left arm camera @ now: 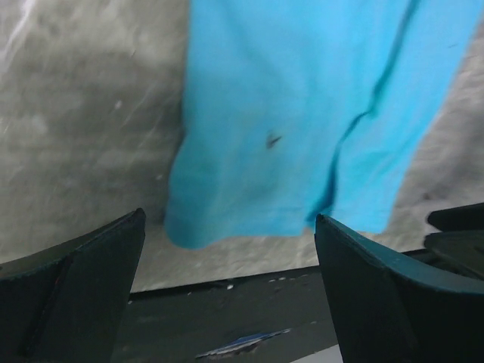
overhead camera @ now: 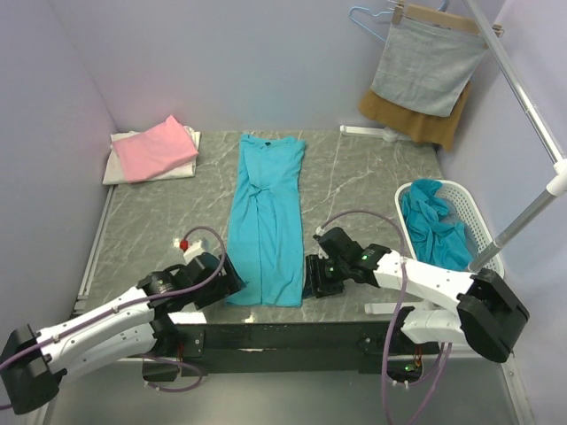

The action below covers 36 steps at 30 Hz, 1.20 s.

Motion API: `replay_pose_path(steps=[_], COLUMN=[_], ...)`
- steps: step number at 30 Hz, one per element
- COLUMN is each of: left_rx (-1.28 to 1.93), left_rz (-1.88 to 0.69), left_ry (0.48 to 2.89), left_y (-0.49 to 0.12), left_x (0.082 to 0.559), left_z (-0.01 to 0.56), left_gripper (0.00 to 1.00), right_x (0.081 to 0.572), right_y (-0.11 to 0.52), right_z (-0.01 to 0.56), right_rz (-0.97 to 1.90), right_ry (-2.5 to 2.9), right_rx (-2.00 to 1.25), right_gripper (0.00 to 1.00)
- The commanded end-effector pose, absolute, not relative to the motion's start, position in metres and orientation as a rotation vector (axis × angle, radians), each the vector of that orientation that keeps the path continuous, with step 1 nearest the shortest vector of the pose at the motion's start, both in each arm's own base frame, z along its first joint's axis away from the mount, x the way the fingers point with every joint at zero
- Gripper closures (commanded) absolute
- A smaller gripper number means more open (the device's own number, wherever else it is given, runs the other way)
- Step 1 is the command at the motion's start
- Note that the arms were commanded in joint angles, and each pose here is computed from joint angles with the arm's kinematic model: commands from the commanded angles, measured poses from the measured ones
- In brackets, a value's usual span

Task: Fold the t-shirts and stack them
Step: Grab the bottom of the folded rectangular tshirt with both arms

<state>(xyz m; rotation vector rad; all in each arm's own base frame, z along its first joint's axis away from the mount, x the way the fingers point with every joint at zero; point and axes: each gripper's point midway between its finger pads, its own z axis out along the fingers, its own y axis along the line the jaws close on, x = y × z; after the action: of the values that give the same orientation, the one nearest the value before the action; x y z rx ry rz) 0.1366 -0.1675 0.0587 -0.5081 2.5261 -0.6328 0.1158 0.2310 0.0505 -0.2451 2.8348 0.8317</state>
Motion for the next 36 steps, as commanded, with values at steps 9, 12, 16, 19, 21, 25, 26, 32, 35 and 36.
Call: replay_pose_path(steps=[9, 12, 16, 19, 21, 25, 26, 32, 35, 36], left_rx=[-0.626, -0.615, -0.598, -0.591, -0.591, -0.582, -0.578, -0.509, -0.462, -0.458], left_rz=[-0.514, -0.489, -0.489, -0.509, -0.522, -0.524, -0.53, -0.674, -0.736, -0.747], left_ry=[2.598, 2.603, 2.608, 2.614, 2.621, 2.624, 2.62, 2.608, 2.62, 2.623], left_y=[-0.153, -0.153, -0.158, -0.164, -0.167, -0.167, -0.168, -0.187, -0.201, -0.204], left_x=[0.116, 0.117, 0.12, 0.122, 0.121, 0.12, 0.121, 0.121, 0.116, 0.115], left_z=[0.027, 0.022, 0.017, 0.014, 0.01, 0.01, 0.012, 0.028, 0.036, 0.039], left_gripper=[0.01, 0.03, 0.15, 0.42, 0.57, 0.78, 0.83, 0.99, 0.99, 0.99], right_x=[0.124, 0.127, 0.128, 0.127, 0.127, 0.13, 0.131, 0.133, 0.131, 0.128], right_y=[0.266, 0.27, 0.274, 0.273, 0.273, 0.275, 0.276, 0.262, 0.251, 0.247], right_z=[0.032, 0.027, 0.023, 0.02, 0.018, 0.019, 0.021, 0.031, 0.037, 0.037], right_rz=[0.82, 0.82, 0.821, 0.818, 0.812, 0.812, 0.82, 0.737, 0.693, 0.686], right_ry=[2.872, 2.877, 2.889, 2.899, 2.899, 2.887, 2.878, 2.862, 2.851, 2.856], right_rx=[-0.168, -0.159, -0.154, -0.147, -0.148, -0.16, -0.168, -0.18, -0.166, -0.165], right_gripper=[0.47, 0.47, 0.49, 0.54, 0.65, 0.87, 0.9, 1.0, 1.0, 1.0])
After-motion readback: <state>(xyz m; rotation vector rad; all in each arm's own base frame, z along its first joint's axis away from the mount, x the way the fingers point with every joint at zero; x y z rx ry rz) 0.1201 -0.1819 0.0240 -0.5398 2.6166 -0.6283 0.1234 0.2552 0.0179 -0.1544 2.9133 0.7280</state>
